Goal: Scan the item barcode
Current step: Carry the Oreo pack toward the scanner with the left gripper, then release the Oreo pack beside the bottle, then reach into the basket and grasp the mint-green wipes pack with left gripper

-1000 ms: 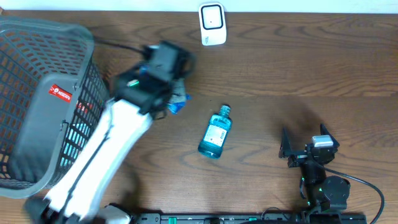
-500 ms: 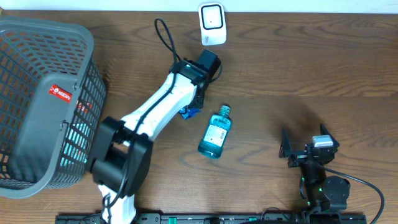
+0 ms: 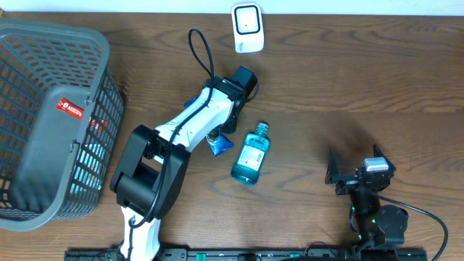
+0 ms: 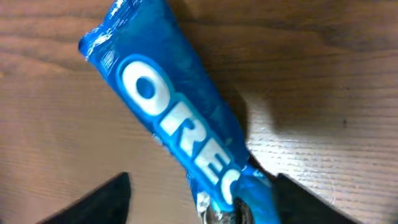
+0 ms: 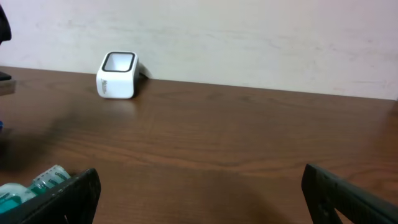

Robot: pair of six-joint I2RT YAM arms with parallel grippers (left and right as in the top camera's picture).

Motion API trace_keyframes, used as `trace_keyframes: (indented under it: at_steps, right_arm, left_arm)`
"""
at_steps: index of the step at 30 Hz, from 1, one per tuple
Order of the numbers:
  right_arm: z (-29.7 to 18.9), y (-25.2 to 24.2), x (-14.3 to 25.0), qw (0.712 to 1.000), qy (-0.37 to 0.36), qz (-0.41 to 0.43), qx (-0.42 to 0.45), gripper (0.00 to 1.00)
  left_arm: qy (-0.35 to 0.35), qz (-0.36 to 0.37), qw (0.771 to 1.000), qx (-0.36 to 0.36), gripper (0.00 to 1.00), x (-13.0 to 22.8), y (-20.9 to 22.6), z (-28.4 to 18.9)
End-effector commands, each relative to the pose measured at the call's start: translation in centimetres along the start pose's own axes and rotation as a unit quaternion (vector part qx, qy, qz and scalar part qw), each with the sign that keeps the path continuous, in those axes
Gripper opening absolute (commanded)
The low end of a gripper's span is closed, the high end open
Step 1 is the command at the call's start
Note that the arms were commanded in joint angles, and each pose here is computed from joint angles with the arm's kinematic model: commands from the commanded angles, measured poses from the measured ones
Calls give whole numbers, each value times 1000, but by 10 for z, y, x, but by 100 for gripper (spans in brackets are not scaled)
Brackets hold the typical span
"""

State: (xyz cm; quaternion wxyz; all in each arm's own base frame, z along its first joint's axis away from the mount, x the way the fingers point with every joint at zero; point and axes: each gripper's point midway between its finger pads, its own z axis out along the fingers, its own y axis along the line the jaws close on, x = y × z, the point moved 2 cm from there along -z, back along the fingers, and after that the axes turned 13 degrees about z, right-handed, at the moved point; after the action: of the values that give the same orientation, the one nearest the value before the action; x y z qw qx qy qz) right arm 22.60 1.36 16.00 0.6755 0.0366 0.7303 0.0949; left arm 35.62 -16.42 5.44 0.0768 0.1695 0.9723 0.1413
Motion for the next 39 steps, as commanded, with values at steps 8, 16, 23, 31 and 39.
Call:
trace_keyframes:
  at_steps: [8, 16, 23, 31, 39]
  right_arm:
    - [0, 0, 0, 1000, -1, 6, 1, 99]
    - [0, 0, 0, 1000, -1, 6, 1, 99]
    - [0, 0, 0, 1000, -1, 6, 1, 99]
    - [0, 0, 0, 1000, -1, 6, 1, 99]
    - [0, 0, 0, 1000, -1, 6, 1, 99]
  left_arm:
    - [-81, -31, 996, -18, 87, -11, 47, -112]
    - [-269, -180, 946, -31, 98, 16, 150, -257]
    - [-254, -473, 840, -81, 98, 120, 281, -272]
    - [-77, -637, 764, -61, 98, 200, 327, -194]
    - [55, -667, 742, -48, 98, 230, 322, -116]
